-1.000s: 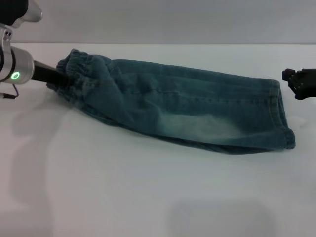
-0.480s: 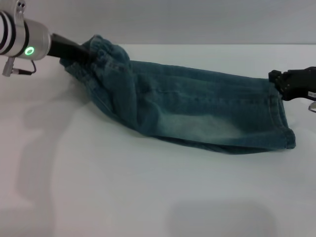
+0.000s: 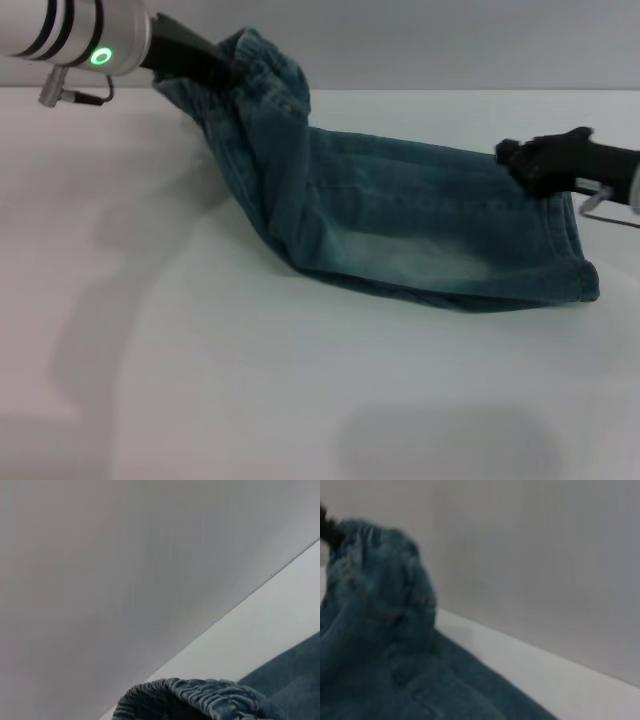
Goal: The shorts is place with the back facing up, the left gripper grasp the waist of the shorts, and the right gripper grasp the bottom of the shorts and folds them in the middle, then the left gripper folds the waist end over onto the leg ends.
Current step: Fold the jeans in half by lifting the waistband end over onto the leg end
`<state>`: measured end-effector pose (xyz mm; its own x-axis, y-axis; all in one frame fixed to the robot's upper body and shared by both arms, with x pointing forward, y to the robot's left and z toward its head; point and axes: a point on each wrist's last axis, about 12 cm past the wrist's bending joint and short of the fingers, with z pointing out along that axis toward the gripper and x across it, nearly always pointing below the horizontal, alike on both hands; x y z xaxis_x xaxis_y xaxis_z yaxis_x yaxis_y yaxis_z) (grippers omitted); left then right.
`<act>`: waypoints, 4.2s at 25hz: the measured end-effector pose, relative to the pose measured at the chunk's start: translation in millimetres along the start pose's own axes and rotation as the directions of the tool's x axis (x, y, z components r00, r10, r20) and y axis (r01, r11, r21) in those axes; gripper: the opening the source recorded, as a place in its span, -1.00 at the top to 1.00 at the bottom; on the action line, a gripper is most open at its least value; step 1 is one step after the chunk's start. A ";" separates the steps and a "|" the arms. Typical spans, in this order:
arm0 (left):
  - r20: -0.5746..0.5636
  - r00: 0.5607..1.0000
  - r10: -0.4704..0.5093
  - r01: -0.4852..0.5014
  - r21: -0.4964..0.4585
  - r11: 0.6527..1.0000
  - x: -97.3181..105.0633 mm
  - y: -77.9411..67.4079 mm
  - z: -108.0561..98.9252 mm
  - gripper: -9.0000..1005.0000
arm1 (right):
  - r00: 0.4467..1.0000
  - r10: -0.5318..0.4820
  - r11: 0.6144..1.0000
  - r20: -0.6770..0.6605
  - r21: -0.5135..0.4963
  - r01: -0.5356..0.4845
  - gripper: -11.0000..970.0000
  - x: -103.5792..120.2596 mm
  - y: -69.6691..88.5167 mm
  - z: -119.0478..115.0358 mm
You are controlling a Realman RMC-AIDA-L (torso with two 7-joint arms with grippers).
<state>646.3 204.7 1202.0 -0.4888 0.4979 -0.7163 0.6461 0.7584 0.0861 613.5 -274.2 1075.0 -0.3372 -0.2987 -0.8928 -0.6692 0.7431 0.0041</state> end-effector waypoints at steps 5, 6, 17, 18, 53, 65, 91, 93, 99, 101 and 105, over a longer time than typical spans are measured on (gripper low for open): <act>0.043 0.997 0.071 -0.071 0.006 0.997 -24.6 -20.4 -10.3 0.82 | 0.998 -0.044 0.999 -0.055 -0.027 0.043 0.98 -4.2 10.9 20.4; 0.043 0.997 0.071 -0.071 0.006 0.997 -24.6 -20.4 -10.3 0.82 | 0.997 -0.049 0.999 -0.062 -0.028 0.047 0.98 -4.8 12.2 23.3; 0.134 0.973 0.188 -0.192 0.016 0.981 -59.0 -60.3 -28.7 0.82 | 0.989 -0.126 0.985 -0.073 -0.127 0.116 0.98 -33.3 35.8 57.0; 0.134 0.973 0.188 -0.192 0.016 0.981 -59.0 -60.3 -28.7 0.82 | 0.988 -0.135 0.983 -0.075 -0.137 0.124 0.98 -35.1 38.0 59.0; 0.215 0.937 0.274 -0.288 0.036 0.957 -74.7 -90.8 -40.5 0.83 | 0.947 -0.313 0.856 -0.066 -0.451 0.252 0.98 -93.9 93.0 83.4; 0.210 0.945 0.252 -0.265 0.032 0.964 -65.4 -84.9 -39.0 0.83 | 0.951 -0.254 0.910 -0.178 -0.376 0.173 0.98 -41.0 73.5 61.7; 0.243 0.941 0.234 -0.270 0.126 0.955 -39.9 -126.2 -1.5 0.83 | 0.950 0.097 0.890 0.297 0.401 -0.216 0.98 7.9 -62.6 -100.2; 0.253 0.939 0.231 -0.275 0.157 0.948 -36.1 -137.2 4.7 0.83 | 0.939 0.095 0.869 0.332 0.432 -0.241 0.98 9.1 -67.2 -106.6; 0.270 0.934 0.232 -0.289 0.195 0.937 -29.0 -153.9 11.2 0.83 | 0.919 0.113 0.818 0.378 0.489 -0.302 0.98 10.7 -78.6 -116.0; 0.270 0.936 0.227 -0.287 0.210 0.935 -25.6 -158.6 14.6 0.83 | 0.915 0.116 0.813 0.387 0.492 -0.311 0.98 10.7 -79.6 -117.5; 0.260 0.945 0.201 -0.263 0.233 0.936 -17.2 -163.0 24.0 0.83 | 0.913 0.115 0.814 0.391 0.490 -0.312 0.98 10.2 -79.5 -117.5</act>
<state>563.4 62.4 1183.7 -0.1799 0.5133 -0.8392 0.8703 0.4807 0.1075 585.4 -406.7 1118.5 -0.1263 0.0467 -0.9909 -0.1150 0.9915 0.0614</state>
